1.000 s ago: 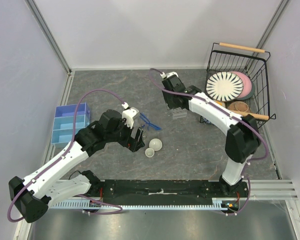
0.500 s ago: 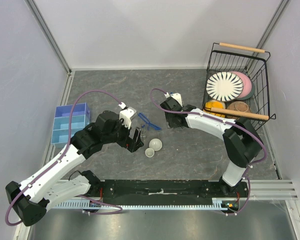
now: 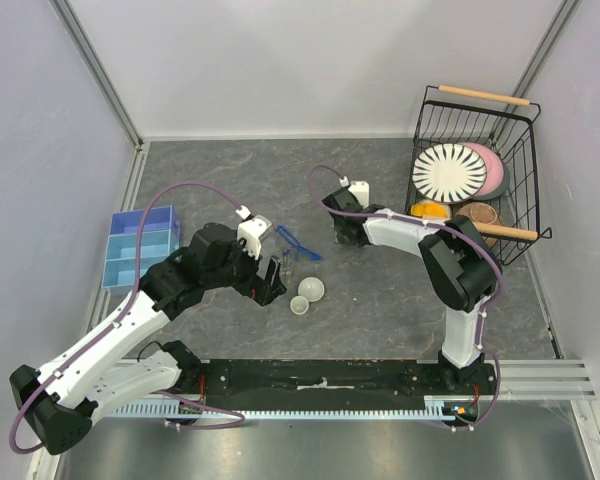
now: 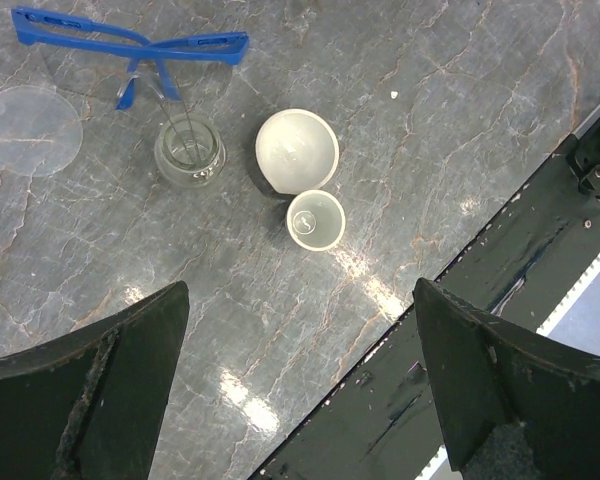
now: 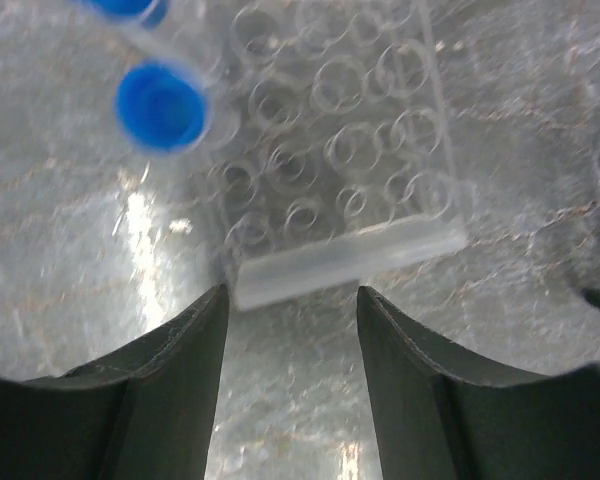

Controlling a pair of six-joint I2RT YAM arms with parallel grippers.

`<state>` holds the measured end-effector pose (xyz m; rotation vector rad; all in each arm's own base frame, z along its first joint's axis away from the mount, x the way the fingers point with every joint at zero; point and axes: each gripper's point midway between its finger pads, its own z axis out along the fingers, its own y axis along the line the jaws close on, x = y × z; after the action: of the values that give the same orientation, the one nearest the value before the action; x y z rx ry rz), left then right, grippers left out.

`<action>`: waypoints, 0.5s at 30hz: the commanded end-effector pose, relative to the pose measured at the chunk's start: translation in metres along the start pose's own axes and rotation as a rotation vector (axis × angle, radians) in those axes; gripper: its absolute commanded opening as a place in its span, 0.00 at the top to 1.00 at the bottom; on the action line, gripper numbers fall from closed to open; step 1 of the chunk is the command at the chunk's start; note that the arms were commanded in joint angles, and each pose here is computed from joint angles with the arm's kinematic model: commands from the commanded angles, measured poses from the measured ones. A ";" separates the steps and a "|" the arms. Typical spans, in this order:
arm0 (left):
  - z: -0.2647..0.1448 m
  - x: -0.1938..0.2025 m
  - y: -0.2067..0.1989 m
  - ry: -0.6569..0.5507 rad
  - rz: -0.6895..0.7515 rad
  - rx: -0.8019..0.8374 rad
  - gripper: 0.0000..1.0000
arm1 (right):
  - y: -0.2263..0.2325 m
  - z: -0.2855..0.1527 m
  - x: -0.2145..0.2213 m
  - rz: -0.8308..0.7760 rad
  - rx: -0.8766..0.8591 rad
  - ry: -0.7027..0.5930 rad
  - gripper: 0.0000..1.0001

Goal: Organize the chemistry lab equipment

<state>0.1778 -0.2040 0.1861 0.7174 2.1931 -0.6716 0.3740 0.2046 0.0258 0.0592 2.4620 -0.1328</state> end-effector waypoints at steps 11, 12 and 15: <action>0.002 -0.006 0.002 -0.020 -0.006 -0.016 0.00 | -0.001 0.043 -0.056 0.161 0.025 -0.054 0.39; 0.002 -0.006 0.003 -0.020 -0.005 -0.018 0.00 | 0.001 0.047 -0.061 0.167 0.024 -0.056 0.38; 0.003 -0.005 0.004 -0.015 -0.006 -0.022 0.00 | -0.003 0.057 -0.071 0.185 0.042 -0.055 0.38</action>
<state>0.1784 -0.2041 0.1845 0.7173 2.1988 -0.6671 0.4400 0.1953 0.0236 0.2301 2.4139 -0.1189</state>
